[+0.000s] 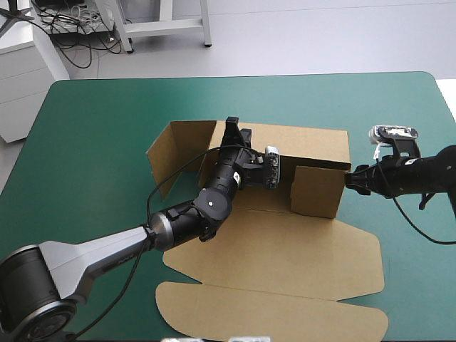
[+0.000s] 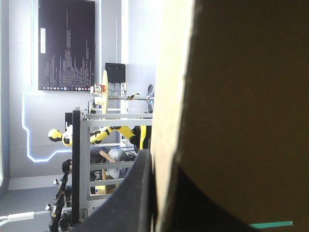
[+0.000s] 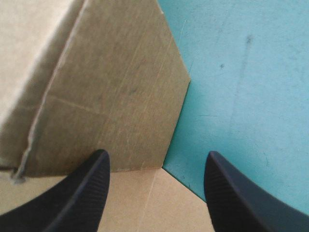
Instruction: Fold the box
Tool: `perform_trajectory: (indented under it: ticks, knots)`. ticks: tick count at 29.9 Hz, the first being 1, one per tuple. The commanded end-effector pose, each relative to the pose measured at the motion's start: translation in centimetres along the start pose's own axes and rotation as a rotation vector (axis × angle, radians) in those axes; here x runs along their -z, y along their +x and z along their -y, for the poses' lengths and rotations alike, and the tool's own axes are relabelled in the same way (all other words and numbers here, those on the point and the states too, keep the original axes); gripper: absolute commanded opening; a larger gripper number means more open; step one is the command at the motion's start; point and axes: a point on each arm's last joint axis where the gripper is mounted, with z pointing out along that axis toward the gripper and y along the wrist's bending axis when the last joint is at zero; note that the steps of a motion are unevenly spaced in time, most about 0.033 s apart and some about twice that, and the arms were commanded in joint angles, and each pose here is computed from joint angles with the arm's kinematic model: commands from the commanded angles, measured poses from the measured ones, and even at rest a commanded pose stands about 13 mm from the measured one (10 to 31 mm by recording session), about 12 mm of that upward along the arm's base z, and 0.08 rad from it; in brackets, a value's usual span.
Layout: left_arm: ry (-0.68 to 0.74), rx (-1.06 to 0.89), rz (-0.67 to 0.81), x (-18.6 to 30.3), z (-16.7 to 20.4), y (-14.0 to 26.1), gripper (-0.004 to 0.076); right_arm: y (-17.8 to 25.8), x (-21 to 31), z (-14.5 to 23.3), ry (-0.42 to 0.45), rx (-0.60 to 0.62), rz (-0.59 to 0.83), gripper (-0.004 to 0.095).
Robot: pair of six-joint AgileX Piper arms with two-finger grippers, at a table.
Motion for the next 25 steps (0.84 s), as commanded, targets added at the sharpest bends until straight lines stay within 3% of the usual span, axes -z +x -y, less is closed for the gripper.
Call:
perform_trajectory:
  ticks: [1, 11, 16, 22, 25]
  knots:
    - [-0.094, 0.041, 0.006, 1.2, -2.7, -0.2, -0.001, 0.0, 1.2, -1.0, -0.054, 0.029, 0.087, 0.0529]
    - [-0.094, 0.041, 0.006, 1.2, -2.7, -0.2, -0.001, 0.8, 1.2, -1.4, -0.09, 0.059, 0.03, 0.0515]
    - [-0.094, 0.041, 0.006, 1.2, -2.7, -0.2, -0.001, 0.4, 1.2, -1.2, -0.065, 0.085, 0.07, 0.0515]
    - [-0.094, 0.041, 0.006, 1.2, -2.7, -0.2, -0.001, -0.5, 1.3, -0.7, -0.001, 0.191, 0.173, 0.0515]
    - [-0.094, 0.041, 0.006, 1.2, -2.7, -0.2, -0.001, -0.7, 1.4, -1.1, -0.032, 0.279, 0.199, 0.0514]
